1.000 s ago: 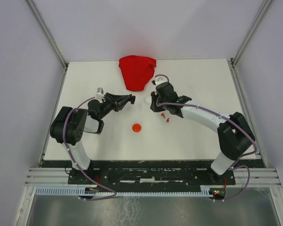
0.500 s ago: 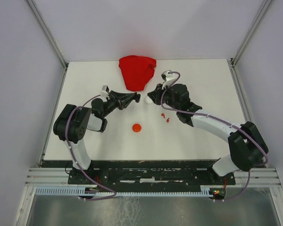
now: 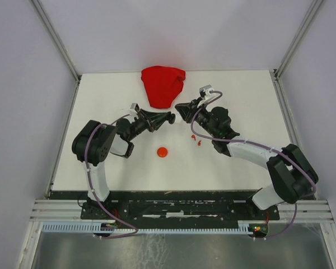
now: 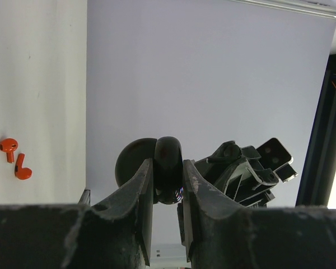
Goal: Insert the wireless bluetooth earbuds into the charging case
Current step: Place the earbud in the charging case.
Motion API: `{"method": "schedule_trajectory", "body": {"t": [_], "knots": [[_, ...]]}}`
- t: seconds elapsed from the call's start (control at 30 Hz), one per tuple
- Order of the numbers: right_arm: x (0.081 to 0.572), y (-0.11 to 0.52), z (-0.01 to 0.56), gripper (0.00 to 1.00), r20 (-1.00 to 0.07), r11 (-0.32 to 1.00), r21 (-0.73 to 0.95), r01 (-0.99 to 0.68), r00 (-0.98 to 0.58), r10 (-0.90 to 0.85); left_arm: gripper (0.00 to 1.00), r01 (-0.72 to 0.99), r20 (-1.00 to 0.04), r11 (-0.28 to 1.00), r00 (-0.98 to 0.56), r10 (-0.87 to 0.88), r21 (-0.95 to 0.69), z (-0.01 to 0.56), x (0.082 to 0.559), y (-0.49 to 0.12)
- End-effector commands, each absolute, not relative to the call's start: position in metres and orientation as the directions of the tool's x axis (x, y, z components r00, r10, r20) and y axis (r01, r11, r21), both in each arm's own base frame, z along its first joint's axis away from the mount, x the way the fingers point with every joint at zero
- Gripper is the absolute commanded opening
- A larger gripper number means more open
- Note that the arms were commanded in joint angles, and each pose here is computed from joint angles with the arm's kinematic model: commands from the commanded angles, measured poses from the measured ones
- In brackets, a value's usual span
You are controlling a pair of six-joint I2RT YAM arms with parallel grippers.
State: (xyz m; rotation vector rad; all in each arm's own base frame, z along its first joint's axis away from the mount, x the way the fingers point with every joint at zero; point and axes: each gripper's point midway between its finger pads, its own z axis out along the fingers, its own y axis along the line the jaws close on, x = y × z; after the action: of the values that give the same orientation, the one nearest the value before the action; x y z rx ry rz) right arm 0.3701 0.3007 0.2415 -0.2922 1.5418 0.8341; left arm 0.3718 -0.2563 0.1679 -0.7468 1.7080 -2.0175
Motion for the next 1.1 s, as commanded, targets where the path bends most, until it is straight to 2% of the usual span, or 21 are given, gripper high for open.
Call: {"method": "schedule_trajectory", "body": {"t": [0.0,0.47,1.07], "knots": [[0.372,0.304,0.265,0.09,-0.93,0.664,0.326,-0.673,-0.102,0.353,0.03,0.034,0.135,-0.263,-0.792,-0.595,-0.964,0.2,0.373,-0.257],[0.367,0.316,0.257,0.08,-0.92,0.608,0.347,-0.714,-0.136,0.367,0.03,0.044,0.14,-0.294,-0.805,-0.576,-0.955,0.213,0.374,-0.264],[0.37,0.318,0.244,0.07,-0.922,0.609,0.354,-0.71,-0.153,0.356,0.03,0.063,0.131,-0.308,-0.812,-0.569,-0.949,0.226,0.371,-0.263]]}}
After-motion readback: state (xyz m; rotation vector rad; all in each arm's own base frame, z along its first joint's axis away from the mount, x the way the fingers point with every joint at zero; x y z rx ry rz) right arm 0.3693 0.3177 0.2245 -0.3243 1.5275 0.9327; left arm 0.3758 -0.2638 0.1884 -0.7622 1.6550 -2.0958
